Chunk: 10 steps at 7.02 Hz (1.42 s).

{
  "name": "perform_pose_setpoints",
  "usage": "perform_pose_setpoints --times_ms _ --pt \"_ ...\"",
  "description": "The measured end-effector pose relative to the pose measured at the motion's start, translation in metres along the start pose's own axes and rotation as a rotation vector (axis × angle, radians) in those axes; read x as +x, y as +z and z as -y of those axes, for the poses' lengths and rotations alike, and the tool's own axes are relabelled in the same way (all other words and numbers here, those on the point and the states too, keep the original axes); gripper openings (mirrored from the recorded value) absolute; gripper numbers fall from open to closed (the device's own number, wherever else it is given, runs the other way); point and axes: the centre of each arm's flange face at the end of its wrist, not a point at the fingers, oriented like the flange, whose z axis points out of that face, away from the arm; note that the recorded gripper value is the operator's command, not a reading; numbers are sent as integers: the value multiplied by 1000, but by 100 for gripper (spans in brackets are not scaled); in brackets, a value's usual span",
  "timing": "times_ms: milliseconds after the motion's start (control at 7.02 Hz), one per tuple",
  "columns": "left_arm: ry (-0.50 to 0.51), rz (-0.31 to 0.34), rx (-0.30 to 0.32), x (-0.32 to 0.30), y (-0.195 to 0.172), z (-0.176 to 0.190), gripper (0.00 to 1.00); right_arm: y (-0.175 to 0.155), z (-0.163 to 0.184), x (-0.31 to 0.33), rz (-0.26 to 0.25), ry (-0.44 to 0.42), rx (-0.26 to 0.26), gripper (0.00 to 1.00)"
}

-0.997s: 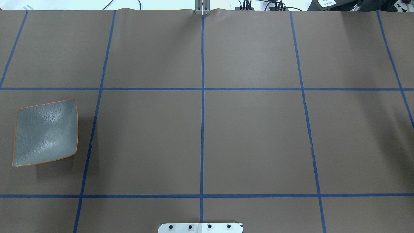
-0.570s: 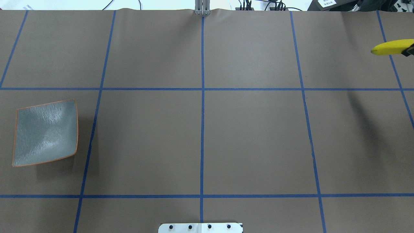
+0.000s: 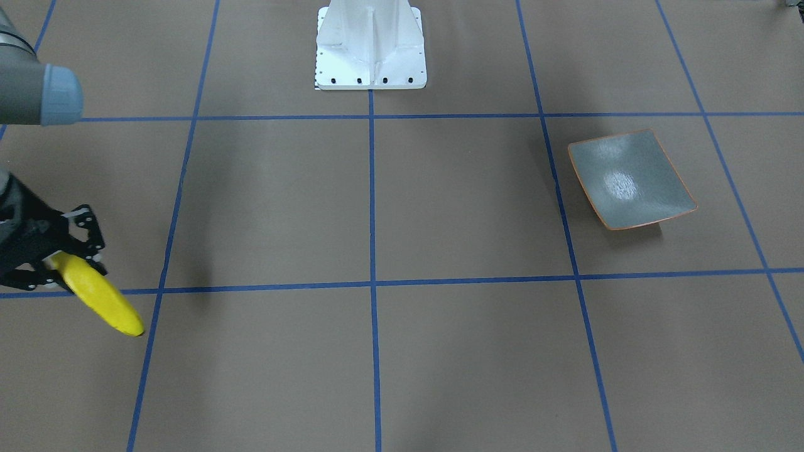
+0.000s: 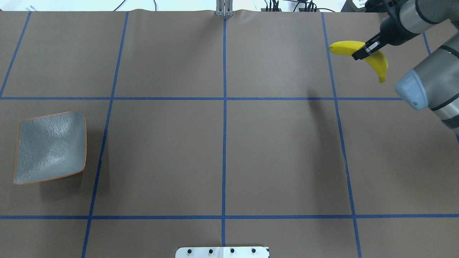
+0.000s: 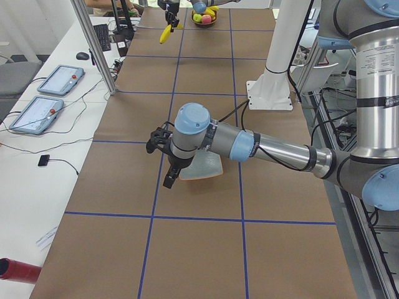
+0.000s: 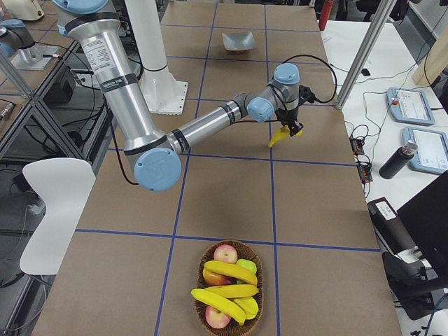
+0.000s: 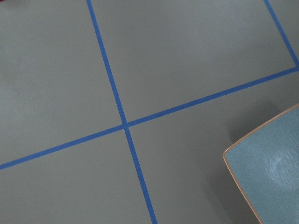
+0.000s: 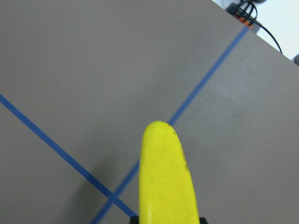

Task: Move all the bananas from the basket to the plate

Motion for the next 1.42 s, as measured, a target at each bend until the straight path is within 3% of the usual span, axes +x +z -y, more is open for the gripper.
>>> perform_pose_setpoints --times_ms 285,427,997,1282,1425 --pt "-107 -57 75 35 0 30 100 19 35 -95 26 81 77 0" --pt "-156 -102 70 70 14 52 100 20 48 -140 33 110 118 0" --pt "-550 -267 24 217 24 145 100 0 64 -314 39 155 351 0" --pt "-729 -331 -37 284 29 173 100 -7 70 -360 -4 120 428 0" --pt "-784 -356 -73 317 33 180 100 -11 76 -378 -46 49 446 0"
